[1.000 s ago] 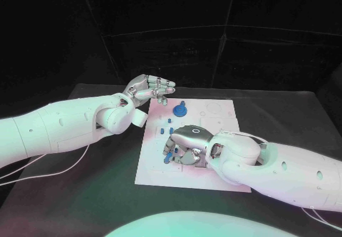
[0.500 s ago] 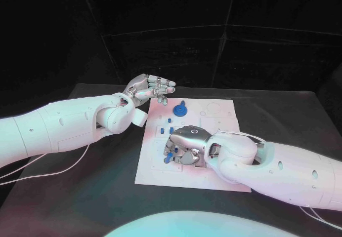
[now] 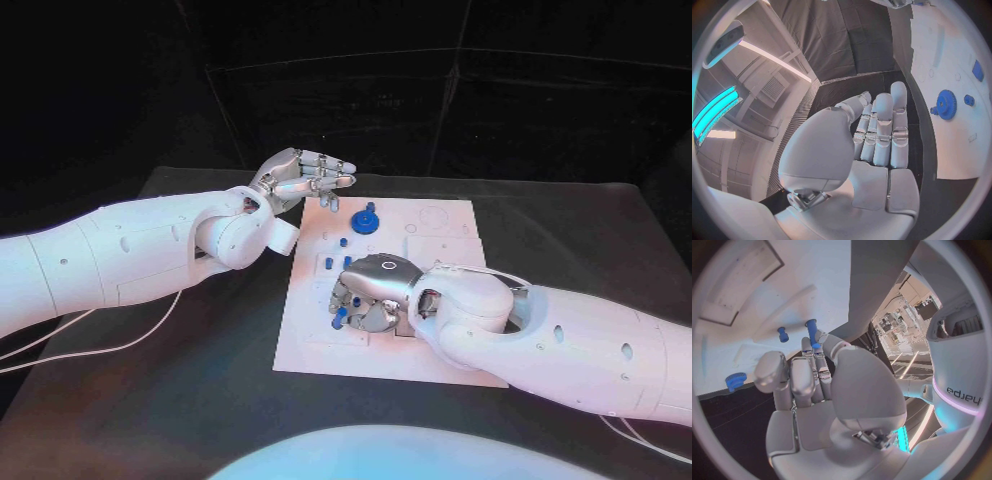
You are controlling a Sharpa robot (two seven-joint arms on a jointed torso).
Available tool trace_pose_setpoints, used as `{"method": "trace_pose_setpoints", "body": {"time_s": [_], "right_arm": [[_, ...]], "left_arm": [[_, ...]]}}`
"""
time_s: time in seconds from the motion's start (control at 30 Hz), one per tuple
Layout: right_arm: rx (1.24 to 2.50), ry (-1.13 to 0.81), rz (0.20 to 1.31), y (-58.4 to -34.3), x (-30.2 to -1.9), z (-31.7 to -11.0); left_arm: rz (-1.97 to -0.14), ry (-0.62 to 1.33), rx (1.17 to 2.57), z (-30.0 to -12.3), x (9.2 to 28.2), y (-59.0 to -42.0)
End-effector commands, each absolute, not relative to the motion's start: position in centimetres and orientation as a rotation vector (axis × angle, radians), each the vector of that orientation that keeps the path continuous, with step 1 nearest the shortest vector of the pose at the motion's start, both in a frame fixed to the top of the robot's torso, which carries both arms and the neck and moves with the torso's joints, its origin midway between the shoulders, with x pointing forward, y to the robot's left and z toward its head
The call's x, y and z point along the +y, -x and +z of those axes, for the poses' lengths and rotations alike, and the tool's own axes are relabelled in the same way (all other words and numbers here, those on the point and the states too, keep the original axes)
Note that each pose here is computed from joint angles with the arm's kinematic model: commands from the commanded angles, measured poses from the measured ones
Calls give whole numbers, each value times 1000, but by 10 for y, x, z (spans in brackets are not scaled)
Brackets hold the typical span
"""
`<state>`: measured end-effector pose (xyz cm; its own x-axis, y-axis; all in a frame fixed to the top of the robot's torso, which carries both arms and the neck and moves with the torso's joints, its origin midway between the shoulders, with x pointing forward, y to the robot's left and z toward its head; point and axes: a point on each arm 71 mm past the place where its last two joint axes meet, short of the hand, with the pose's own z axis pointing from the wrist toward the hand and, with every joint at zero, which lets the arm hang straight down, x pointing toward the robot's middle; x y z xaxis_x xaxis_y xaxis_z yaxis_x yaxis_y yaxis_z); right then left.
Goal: Assemble the parts on the task board
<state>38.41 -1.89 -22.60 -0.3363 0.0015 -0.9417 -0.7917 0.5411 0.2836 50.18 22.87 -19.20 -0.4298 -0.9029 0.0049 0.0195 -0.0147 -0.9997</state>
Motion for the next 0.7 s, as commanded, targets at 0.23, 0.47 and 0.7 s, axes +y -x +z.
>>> {"method": "trace_pose_setpoints", "body": {"time_s": [0.23, 0.47, 0.7], "right_arm": [[1762, 717, 865, -384, -16, -230], [1768, 732, 854, -383, -13, -231], [1742, 712, 879, -383, -12, -229]], "left_arm": [[-1563, 954, 1506, -191, 228, -502], [-1564, 953, 1506, -191, 227, -501], [-1563, 954, 1507, -191, 227, -501]]}}
